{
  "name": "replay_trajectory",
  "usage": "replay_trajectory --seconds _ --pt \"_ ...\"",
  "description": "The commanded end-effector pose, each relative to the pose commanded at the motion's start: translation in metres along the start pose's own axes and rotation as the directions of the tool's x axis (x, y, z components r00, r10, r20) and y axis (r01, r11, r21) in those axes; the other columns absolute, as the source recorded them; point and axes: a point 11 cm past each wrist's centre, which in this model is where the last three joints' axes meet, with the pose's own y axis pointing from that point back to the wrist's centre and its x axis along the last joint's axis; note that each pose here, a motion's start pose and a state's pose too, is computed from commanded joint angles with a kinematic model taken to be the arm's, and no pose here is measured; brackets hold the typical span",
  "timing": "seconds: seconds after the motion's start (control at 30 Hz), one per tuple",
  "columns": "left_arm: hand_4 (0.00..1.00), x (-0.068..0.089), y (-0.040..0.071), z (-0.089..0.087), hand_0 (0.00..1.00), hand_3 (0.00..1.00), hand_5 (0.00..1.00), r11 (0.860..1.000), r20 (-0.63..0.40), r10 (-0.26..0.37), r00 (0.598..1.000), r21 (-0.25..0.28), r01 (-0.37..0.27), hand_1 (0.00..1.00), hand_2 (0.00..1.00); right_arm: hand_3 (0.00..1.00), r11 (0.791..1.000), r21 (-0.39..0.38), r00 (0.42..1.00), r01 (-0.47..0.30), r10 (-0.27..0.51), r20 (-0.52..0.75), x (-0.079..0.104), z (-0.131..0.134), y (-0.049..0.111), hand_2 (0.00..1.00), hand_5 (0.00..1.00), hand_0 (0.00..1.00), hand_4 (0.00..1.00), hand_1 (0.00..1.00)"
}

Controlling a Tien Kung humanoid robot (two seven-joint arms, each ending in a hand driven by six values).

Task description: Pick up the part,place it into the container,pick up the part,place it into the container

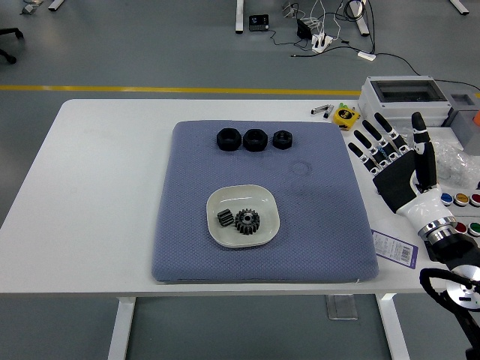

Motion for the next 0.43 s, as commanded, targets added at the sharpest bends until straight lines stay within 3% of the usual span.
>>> replay_trajectory --seconds 0.43 --pt "0.703 -0.0006 0.0 -0.0006 0.74 0.63 0.813 1.0 0.005 -0.001 1.0 0.003 0.001 0.672 0.722 0.863 1.0 0.008 1.0 0.018 -0.018 0.005 -0.0075 -0.0004 -0.0033 0.872 0.738 0.932 0.998 0.849"
